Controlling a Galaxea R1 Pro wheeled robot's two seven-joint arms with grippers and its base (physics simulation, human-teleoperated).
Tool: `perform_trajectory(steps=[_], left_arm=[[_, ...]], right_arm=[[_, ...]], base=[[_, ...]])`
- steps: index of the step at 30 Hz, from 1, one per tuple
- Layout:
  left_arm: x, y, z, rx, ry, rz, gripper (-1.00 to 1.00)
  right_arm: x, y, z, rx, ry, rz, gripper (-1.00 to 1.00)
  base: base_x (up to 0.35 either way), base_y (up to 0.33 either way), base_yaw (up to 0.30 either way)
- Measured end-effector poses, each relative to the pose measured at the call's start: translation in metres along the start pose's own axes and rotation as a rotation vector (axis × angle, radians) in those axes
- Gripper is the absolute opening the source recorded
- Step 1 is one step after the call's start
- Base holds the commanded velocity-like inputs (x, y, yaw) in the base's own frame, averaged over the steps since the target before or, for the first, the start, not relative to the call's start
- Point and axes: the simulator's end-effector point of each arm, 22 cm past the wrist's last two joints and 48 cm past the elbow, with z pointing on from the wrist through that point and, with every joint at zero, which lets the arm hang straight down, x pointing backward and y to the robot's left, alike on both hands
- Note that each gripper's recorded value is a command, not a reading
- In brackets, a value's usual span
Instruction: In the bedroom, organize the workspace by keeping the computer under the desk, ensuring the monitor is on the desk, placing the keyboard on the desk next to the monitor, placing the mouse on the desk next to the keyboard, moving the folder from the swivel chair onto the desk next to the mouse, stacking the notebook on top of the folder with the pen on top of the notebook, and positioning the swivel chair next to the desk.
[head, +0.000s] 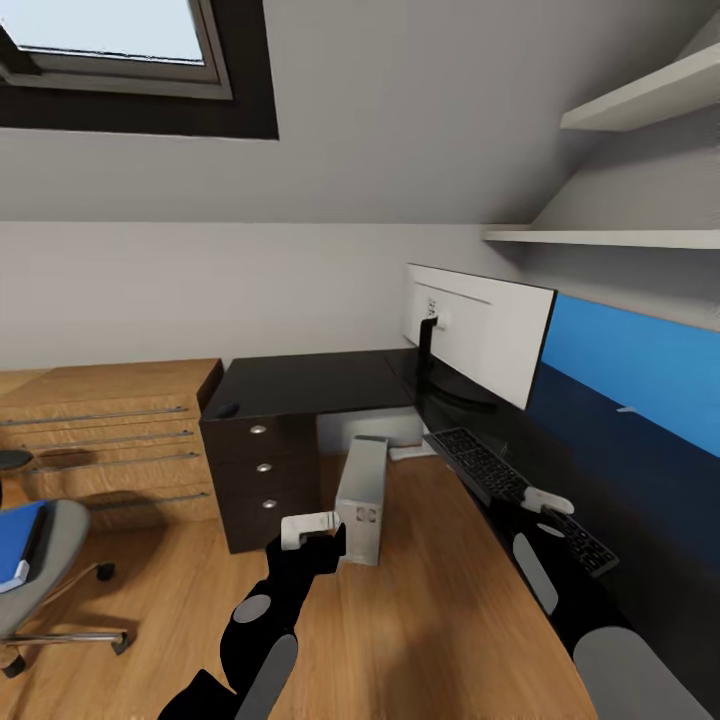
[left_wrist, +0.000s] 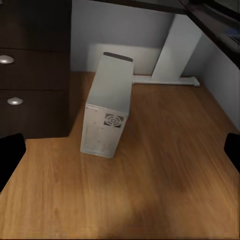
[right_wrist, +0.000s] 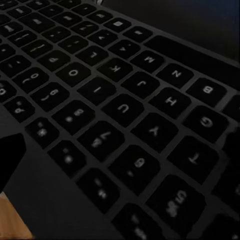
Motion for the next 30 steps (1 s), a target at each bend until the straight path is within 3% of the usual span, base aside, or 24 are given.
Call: perform_trajectory(steps=[10, 30], left_arm=[[-0.0001, 0.0000, -0.0003, 0.000, 0.000, 0.000, 1.00], [-0.0002, 0.0004, -0.0003, -0.002, -0.001, 0.001, 1.00]], right_arm=[[0.0007, -0.0009, 0.0000, 0.002, 0.002, -0.002, 1.00], [0.0015, -0.0018, 0.0002, 0.003, 0.005, 0.000, 1.00]], base=[[-0.198, 0.000, 0.000], [-0.100, -0.018, 0.000]])
